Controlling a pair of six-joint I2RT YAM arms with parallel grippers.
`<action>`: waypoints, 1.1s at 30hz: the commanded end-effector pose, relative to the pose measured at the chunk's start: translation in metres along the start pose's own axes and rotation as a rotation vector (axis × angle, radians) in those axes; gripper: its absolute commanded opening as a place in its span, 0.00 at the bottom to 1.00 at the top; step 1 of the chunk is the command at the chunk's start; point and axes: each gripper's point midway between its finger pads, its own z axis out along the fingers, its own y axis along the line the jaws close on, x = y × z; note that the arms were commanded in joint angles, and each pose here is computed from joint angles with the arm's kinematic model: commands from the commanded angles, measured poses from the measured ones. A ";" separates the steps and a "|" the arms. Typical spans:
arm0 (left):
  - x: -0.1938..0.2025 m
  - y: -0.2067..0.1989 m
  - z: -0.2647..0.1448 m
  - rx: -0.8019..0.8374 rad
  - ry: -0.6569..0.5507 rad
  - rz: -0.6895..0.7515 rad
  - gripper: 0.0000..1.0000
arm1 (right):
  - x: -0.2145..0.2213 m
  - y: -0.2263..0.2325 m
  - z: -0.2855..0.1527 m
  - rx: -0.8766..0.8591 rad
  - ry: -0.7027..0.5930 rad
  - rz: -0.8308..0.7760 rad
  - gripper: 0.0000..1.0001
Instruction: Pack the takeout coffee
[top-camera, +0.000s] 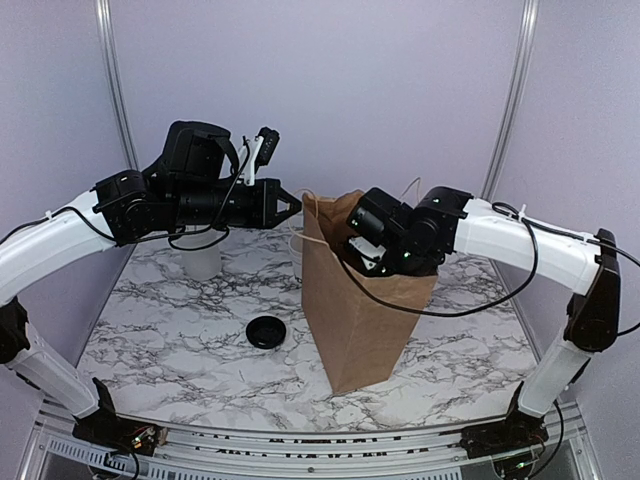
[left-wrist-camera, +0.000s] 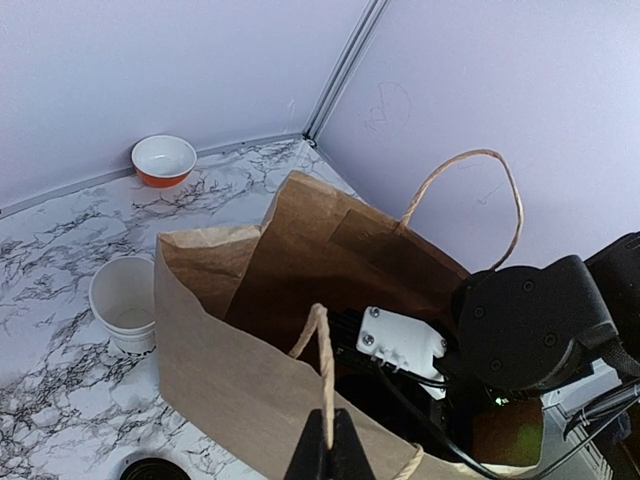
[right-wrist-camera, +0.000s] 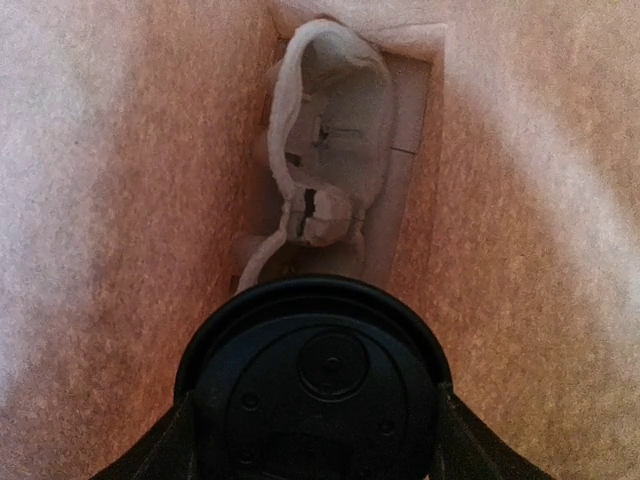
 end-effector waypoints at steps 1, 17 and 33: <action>-0.007 -0.001 -0.010 0.004 -0.030 0.015 0.00 | -0.002 0.000 0.008 -0.011 0.011 0.001 0.53; -0.006 0.003 -0.012 -0.002 -0.029 0.015 0.00 | 0.011 -0.006 0.027 0.004 0.069 0.005 0.53; -0.002 0.004 -0.010 -0.001 -0.019 0.014 0.00 | 0.025 0.003 0.049 -0.025 0.131 -0.017 0.52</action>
